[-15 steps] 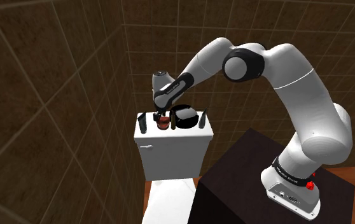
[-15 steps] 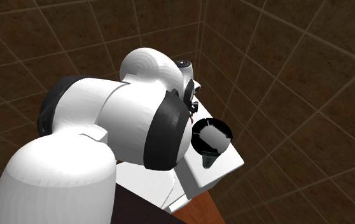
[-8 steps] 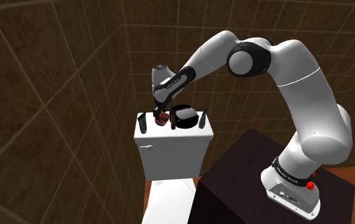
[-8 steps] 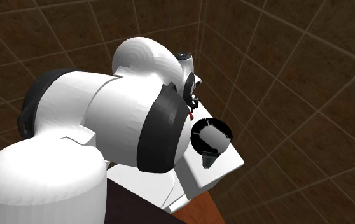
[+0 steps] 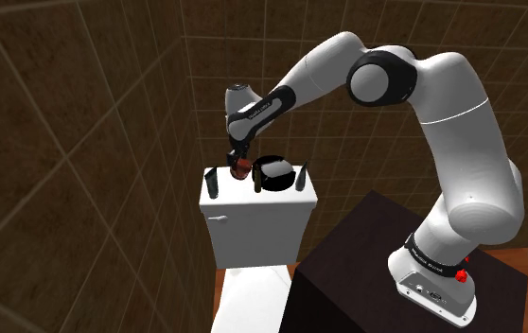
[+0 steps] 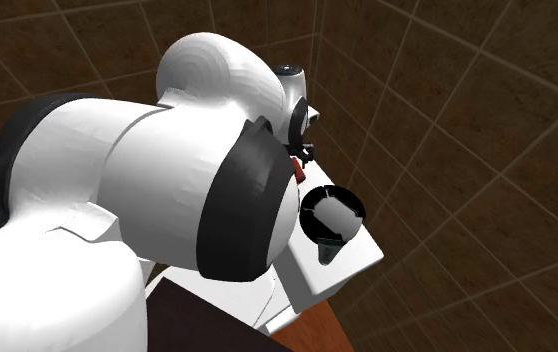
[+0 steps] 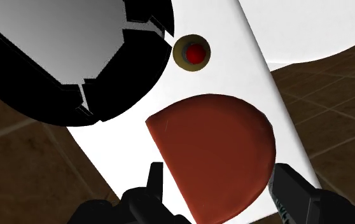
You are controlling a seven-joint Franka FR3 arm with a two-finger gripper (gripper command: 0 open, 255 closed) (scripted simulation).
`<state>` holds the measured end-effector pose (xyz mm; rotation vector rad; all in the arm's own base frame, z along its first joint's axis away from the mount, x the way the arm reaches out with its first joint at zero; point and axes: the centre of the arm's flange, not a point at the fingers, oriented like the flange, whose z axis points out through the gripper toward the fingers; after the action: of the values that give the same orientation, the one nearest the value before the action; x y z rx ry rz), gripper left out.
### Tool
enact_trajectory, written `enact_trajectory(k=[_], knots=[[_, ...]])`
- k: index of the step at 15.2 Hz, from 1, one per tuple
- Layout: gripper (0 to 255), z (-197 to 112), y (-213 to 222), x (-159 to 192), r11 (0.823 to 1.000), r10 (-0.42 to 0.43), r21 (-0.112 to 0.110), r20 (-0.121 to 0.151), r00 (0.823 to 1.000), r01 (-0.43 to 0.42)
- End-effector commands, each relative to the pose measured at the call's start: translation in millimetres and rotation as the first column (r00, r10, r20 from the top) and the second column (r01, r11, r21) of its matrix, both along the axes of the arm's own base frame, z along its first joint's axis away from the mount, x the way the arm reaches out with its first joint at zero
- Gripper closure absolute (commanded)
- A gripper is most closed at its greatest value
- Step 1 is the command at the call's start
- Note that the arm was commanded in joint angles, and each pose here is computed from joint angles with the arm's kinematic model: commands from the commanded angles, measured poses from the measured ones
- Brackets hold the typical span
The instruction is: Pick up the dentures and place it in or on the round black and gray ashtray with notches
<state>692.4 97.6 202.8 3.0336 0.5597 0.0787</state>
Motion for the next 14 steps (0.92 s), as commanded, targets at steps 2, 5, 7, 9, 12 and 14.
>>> enact_trajectory(k=[2, 5, 7, 9, 12, 14], knots=[[255, 15, 0, 0, 1.000, 0.000, 0.000, 0.000, 1.000, 0.000], [255, 31, 0, 0, 1.000, 0.000, 0.000, 0.000, 1.000, 0.000], [255, 41, 0, 0, 1.000, 0.000, 0.000, 0.000, 1.000, 0.000], [255, 45, -13, -2, 1.000, 0.000, 0.000, 0.000, 1.000, 0.000], [255, 51, -52, -8, 1.000, 0.000, 0.000, 0.000, 1.000, 0.000], [255, 56, -77, -12, 1.000, 0.000, 0.000, 0.000, 1.000, 0.000]])
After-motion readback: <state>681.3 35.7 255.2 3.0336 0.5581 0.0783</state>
